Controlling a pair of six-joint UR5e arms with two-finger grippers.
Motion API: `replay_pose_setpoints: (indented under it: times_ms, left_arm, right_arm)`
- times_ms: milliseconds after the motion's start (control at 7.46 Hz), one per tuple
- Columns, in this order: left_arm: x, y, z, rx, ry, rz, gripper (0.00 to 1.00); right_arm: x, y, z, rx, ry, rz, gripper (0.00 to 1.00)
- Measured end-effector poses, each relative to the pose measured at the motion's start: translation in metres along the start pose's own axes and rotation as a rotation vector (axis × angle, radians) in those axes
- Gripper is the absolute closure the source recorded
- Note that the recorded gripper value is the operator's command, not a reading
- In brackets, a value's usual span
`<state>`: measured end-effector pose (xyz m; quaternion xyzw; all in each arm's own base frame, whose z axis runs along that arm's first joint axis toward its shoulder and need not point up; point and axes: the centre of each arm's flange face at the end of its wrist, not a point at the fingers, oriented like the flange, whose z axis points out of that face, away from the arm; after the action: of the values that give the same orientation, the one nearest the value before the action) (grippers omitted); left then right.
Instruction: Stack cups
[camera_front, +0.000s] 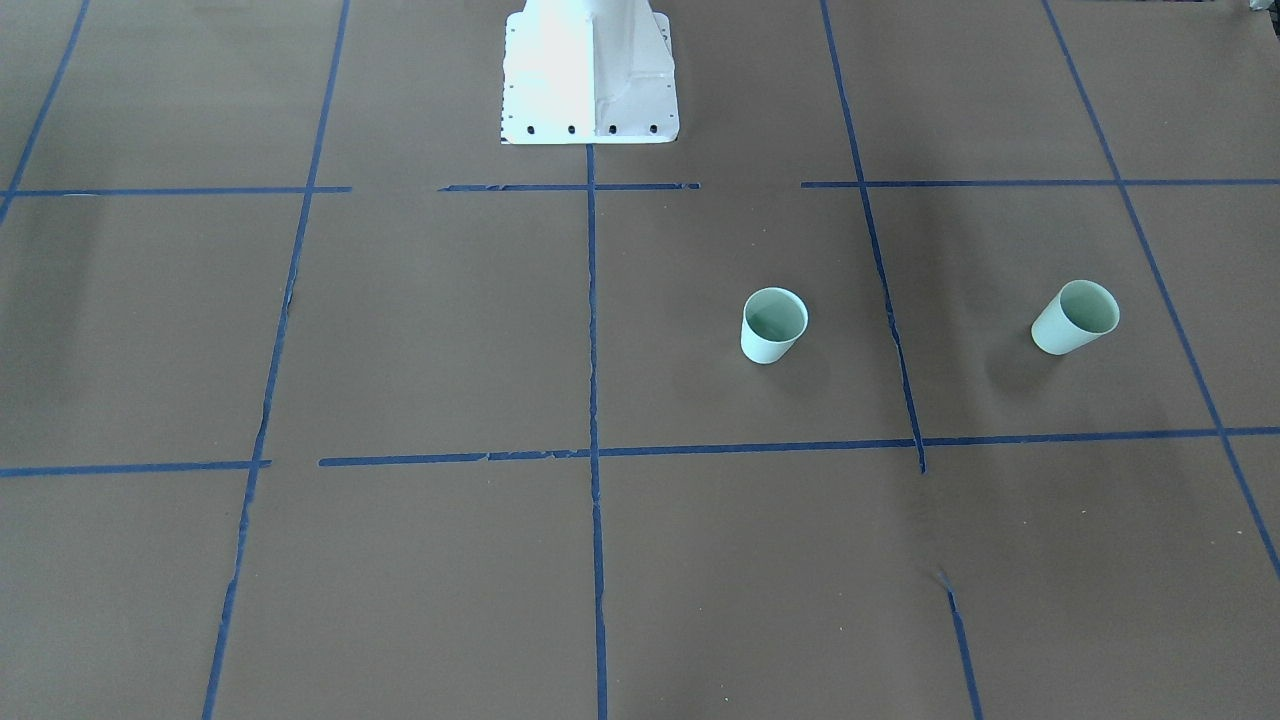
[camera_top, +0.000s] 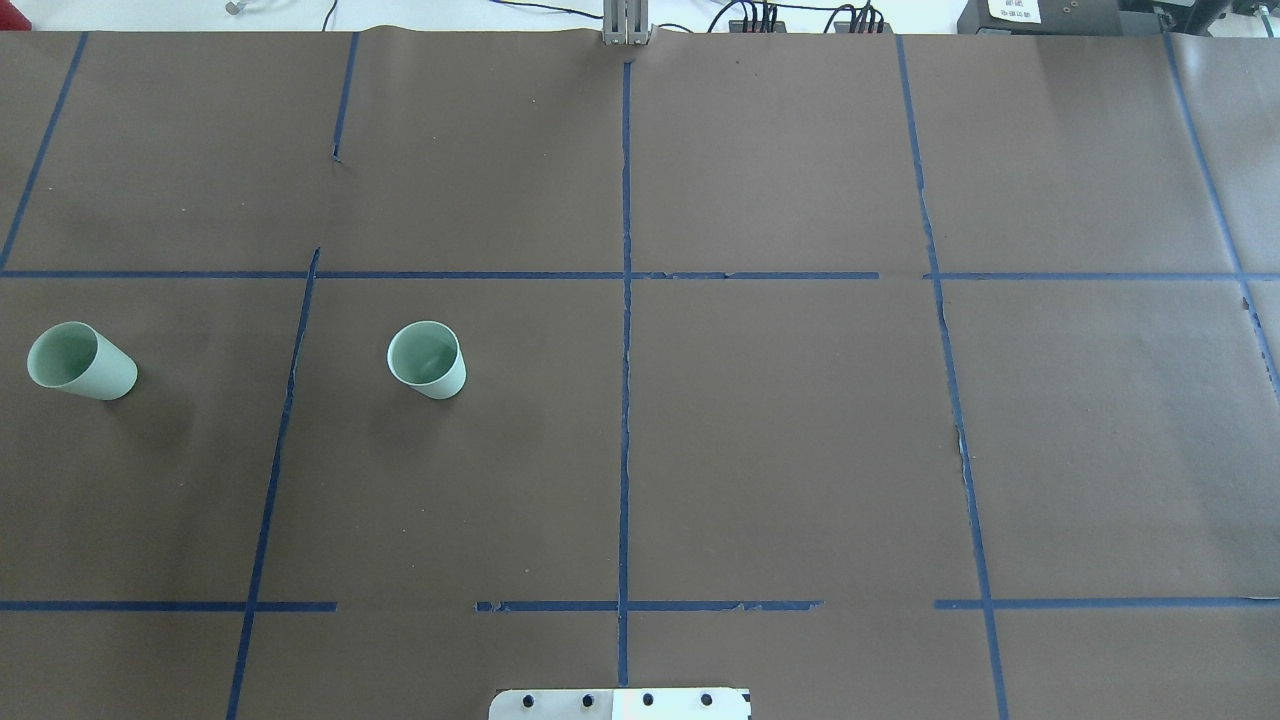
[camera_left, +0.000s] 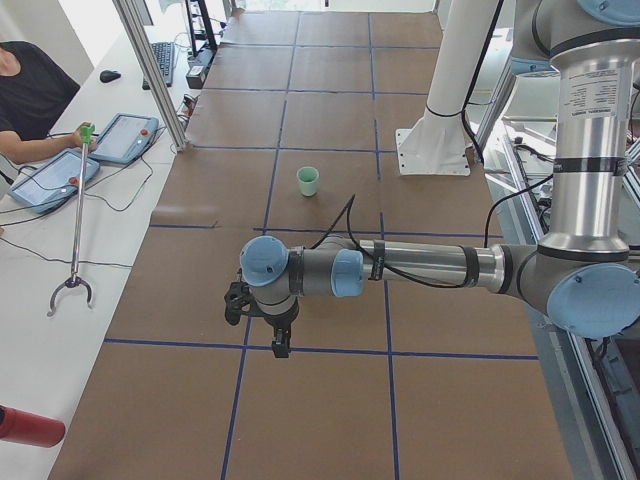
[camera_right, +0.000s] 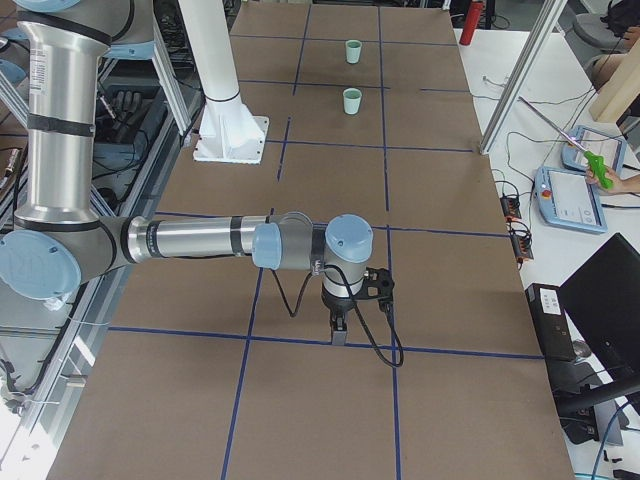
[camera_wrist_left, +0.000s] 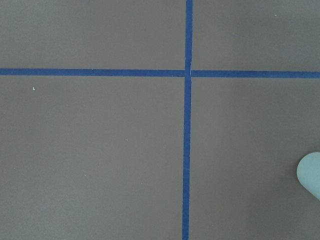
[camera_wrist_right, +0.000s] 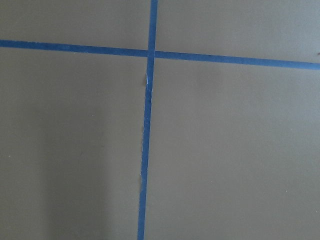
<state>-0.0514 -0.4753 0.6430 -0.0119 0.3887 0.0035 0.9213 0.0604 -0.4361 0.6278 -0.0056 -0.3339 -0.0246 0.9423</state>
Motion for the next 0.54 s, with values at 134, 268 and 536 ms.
replay_pose_setpoints:
  times_ms: [134,268,536]
  left_arm:
    - [0.001,-0.001,-0.001,0.003,0.000,0.003,0.00]
    - [0.004,-0.003,-0.004,0.009,0.001,0.011,0.00]
    - [0.012,-0.009,-0.011,0.027,0.002,0.023,0.00]
  right_arm:
    - [0.000,0.000,0.000,0.000,0.000,0.000,0.00]
    - [0.000,0.000,0.000,0.000,0.000,0.000,0.00]
    - [0.000,0.000,0.000,0.000,0.000,0.000,0.00]
